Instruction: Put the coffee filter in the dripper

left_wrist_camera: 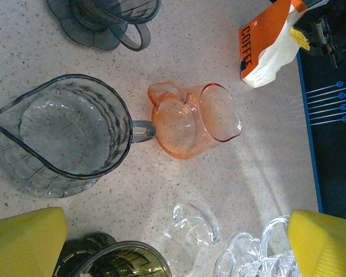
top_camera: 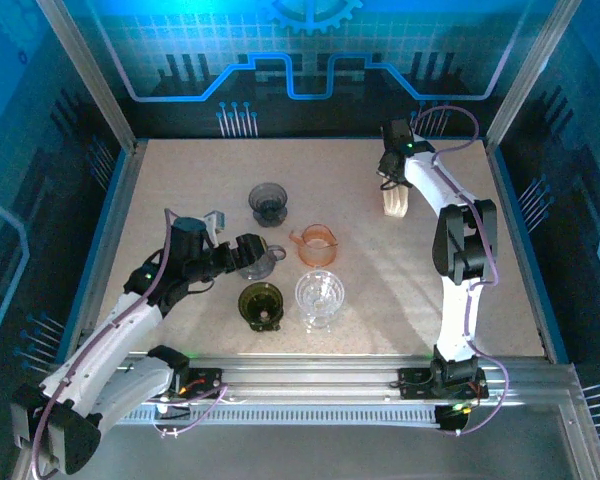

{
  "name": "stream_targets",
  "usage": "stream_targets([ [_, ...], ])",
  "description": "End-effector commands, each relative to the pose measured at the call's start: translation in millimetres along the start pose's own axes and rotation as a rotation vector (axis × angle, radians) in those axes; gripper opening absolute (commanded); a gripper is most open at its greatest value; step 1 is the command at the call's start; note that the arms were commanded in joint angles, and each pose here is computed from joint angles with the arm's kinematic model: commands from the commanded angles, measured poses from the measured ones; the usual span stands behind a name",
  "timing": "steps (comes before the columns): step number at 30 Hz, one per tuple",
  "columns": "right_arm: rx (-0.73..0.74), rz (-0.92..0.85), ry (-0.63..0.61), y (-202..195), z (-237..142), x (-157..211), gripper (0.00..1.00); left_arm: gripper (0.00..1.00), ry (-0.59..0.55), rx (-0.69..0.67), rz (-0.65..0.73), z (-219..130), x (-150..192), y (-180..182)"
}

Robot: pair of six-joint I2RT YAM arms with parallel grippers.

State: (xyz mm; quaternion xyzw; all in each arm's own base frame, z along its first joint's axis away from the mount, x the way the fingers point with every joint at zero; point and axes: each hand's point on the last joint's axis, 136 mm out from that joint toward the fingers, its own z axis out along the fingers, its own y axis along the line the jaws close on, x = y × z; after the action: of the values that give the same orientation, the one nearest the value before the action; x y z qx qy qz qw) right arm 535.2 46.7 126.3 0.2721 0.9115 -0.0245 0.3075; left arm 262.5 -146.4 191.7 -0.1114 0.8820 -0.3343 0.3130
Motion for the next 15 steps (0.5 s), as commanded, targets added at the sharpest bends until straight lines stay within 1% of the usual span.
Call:
stream_targets([
  [1,0.010,0.029,-0.022,-9,-5,-10,0.08,0.99,0.020,0.013,0.013,2,5,-1],
  [6,-0.005,0.026,-0.038,-10,-16,-13,0.02,0.99,0.020,0.014,0.009,2,6,-1],
  [15,-0.030,0.023,-0.056,-13,-31,-13,0.02,0.99,0.022,0.020,0.007,1,5,-2],
])
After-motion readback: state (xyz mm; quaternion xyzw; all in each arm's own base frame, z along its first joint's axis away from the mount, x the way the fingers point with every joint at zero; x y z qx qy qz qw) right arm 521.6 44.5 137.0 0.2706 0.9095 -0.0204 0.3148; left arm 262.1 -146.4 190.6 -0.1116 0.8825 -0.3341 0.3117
